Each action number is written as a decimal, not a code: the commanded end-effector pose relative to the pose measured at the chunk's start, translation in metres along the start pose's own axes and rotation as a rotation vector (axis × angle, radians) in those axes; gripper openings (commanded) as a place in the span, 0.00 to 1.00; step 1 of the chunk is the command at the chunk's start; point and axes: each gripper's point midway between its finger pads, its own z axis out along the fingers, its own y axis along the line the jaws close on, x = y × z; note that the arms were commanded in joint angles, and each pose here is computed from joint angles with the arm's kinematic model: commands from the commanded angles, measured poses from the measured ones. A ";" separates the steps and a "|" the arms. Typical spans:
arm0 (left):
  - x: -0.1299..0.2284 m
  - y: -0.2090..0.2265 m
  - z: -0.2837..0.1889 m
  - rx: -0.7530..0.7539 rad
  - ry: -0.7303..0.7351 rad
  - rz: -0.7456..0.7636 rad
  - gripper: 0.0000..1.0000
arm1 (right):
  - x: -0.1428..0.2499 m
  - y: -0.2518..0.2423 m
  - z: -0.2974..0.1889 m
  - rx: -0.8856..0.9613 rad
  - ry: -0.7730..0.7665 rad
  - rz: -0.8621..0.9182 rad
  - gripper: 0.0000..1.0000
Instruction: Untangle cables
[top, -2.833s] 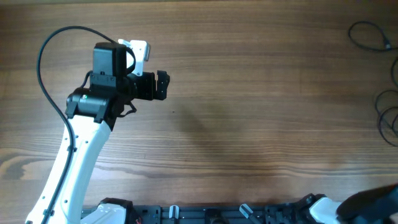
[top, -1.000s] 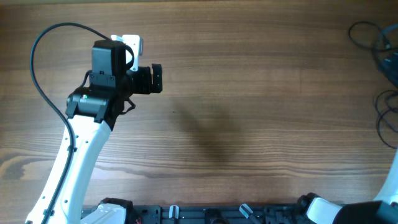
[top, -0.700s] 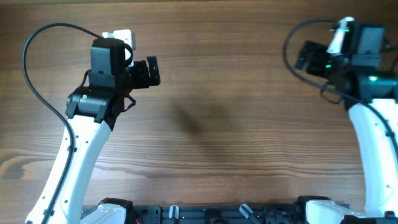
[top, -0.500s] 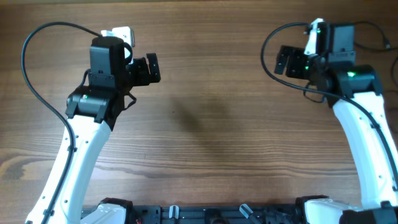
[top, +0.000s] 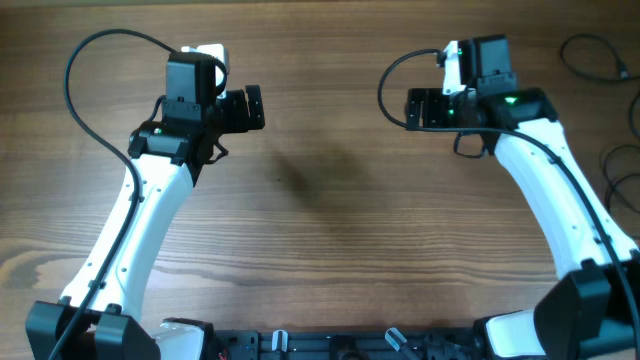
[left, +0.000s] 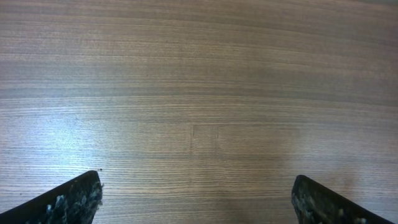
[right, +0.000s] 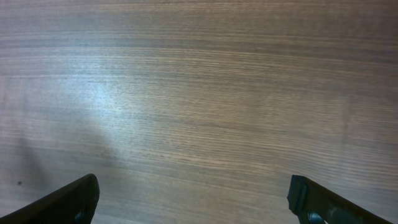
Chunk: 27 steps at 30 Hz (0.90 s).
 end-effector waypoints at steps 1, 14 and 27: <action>0.000 0.004 0.001 -0.024 -0.002 0.026 1.00 | 0.010 0.000 0.013 0.050 0.034 0.009 1.00; 0.010 0.019 0.000 -0.111 0.038 0.033 1.00 | 0.012 -0.011 0.012 0.147 0.032 -0.014 1.00; 0.013 0.020 0.000 -0.112 0.047 0.034 1.00 | 0.012 -0.009 0.012 0.136 0.033 -0.013 1.00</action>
